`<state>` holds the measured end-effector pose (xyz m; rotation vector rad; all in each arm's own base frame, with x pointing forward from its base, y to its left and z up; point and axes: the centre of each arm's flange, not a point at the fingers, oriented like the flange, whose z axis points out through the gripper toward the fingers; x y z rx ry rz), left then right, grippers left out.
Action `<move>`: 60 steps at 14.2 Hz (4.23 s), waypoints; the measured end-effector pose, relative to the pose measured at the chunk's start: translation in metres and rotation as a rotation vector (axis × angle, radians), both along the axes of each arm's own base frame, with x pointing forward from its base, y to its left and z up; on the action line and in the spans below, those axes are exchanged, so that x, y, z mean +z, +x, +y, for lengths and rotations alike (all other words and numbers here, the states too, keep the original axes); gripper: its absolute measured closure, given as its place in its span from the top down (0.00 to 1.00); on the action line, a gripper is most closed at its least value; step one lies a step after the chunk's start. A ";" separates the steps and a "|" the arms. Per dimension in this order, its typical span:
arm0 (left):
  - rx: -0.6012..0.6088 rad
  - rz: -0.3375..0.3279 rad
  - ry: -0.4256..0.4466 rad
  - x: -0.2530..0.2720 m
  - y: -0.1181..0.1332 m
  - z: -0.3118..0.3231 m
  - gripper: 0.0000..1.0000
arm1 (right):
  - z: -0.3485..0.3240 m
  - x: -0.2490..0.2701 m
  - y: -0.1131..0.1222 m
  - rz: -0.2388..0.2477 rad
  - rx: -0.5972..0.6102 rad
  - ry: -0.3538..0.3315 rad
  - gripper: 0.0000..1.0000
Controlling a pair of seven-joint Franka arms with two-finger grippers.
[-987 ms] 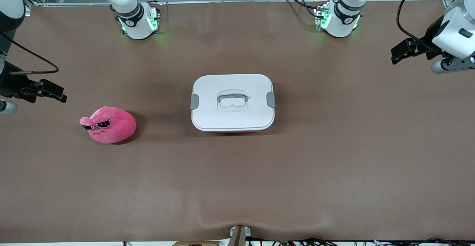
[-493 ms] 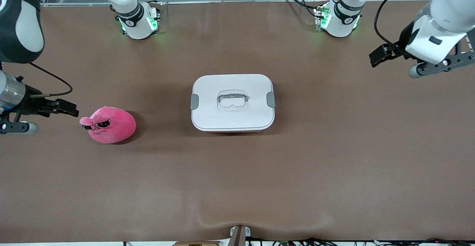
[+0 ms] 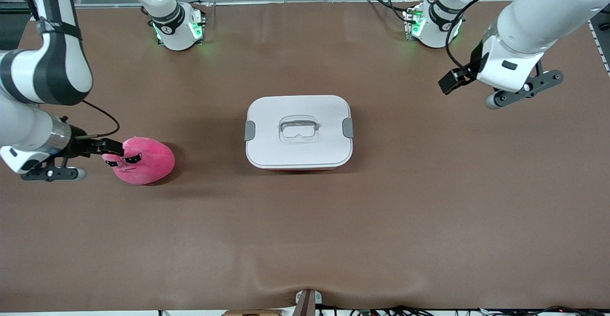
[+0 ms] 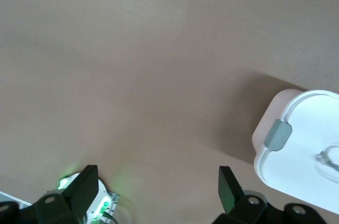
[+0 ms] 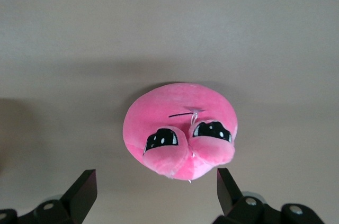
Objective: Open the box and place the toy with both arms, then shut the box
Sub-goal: 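Grasp the pink plush with the right gripper while the left gripper approaches, then lower the left gripper onto the lid handle and grasp it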
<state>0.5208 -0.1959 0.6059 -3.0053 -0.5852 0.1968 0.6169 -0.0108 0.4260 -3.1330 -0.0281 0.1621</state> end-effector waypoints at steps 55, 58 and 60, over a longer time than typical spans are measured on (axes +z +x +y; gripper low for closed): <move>1.170 -0.273 0.016 -0.234 -0.105 -0.372 1.00 | 0.022 0.022 -0.014 -0.076 0.170 -0.019 0.02; 1.168 -0.296 -0.011 -0.234 -0.098 -0.372 0.98 | 0.022 0.026 -0.014 -0.076 0.173 -0.019 0.02; 1.166 -0.301 -0.027 -0.234 -0.096 -0.373 0.96 | 0.022 0.032 -0.014 -0.080 0.173 -0.019 0.02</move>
